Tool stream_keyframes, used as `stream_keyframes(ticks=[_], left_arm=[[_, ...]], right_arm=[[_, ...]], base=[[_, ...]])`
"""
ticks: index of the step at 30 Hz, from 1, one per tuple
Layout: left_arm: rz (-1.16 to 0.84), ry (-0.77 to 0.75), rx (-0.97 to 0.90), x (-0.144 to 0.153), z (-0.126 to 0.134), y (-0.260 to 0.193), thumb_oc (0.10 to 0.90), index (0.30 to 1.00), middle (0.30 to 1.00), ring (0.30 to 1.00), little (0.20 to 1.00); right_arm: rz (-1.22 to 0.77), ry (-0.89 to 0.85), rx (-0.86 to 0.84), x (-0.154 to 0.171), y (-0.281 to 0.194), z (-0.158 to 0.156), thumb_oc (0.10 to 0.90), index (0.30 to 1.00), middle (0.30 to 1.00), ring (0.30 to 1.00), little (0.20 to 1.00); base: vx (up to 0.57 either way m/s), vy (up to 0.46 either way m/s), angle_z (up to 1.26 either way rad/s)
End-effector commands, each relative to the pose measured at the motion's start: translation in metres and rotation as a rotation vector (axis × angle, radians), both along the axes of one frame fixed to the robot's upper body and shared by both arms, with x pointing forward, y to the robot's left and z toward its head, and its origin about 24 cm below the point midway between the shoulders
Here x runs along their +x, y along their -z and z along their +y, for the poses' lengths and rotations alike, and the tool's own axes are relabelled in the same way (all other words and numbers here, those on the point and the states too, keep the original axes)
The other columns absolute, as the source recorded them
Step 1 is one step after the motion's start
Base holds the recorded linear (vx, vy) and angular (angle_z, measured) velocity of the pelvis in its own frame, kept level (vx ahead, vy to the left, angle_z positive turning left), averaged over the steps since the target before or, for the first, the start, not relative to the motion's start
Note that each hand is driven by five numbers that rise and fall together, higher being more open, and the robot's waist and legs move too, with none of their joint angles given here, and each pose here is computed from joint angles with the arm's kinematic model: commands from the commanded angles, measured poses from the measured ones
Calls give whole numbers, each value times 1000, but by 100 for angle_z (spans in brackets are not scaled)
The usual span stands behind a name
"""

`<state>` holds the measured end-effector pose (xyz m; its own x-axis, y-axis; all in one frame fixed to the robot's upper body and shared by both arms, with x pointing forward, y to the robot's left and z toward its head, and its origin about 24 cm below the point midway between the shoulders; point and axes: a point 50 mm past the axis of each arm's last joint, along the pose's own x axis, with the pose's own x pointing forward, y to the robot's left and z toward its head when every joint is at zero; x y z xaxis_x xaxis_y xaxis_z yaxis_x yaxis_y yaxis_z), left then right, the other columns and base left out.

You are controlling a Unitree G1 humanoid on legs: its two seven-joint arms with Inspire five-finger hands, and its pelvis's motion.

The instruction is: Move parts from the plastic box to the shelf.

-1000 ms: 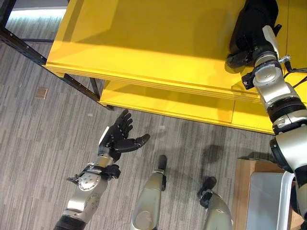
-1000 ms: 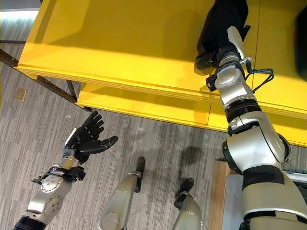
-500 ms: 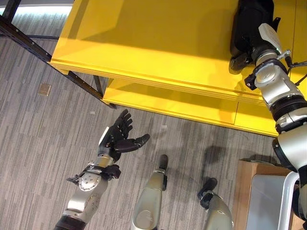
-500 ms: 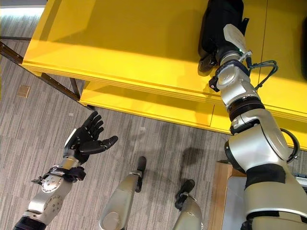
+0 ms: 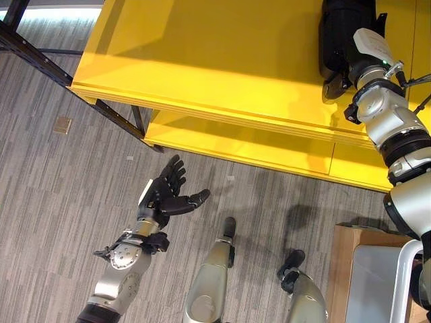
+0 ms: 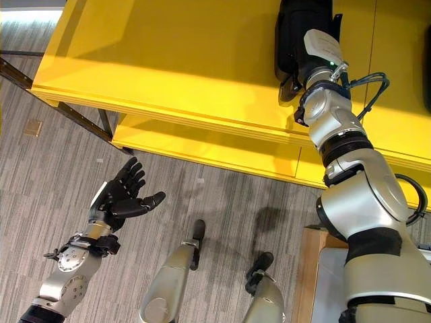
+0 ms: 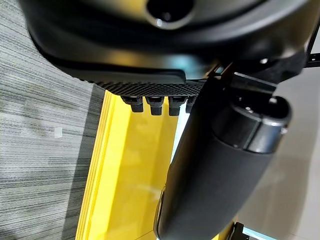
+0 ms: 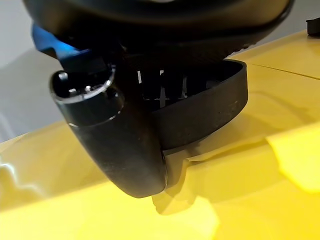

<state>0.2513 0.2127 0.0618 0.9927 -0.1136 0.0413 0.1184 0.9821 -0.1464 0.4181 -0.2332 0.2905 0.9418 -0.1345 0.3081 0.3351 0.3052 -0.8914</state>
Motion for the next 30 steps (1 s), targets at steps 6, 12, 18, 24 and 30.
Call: stream_keyframes(ticks=[6, 12, 18, 24, 30], left_arm=[[-225, 49, -71, 1, -11, -40, 900, 1000, 1000, 1000, 1000], [-225, 45, -72, 0, -10, -40, 900, 1000, 1000, 1000, 1000], [-217, 41, -76, 1, -9, -38, 900, 1000, 1000, 1000, 1000], [-216, 34, -69, 2, -7, -39, 900, 1000, 1000, 1000, 1000], [-216, 33, -68, 1, -5, -40, 900, 1000, 1000, 1000, 1000]], right_arm=[[-180, -32, 58, -10, -53, 1, 900, 1000, 1000, 1000, 1000], [-209, -81, 128, -10, -55, 9, 900, 1000, 1000, 1000, 1000], [-235, -180, 301, -8, -54, 24, 900, 1000, 1000, 1000, 1000], [-236, -275, 357, -6, -54, 47, 900, 1000, 1000, 1000, 1000], [-240, -318, 394, -6, -53, 56, 900, 1000, 1000, 1000, 1000]], base=[[0, 0, 0], [0, 0, 0], [0, 0, 0], [0, 0, 0], [0, 0, 0]])
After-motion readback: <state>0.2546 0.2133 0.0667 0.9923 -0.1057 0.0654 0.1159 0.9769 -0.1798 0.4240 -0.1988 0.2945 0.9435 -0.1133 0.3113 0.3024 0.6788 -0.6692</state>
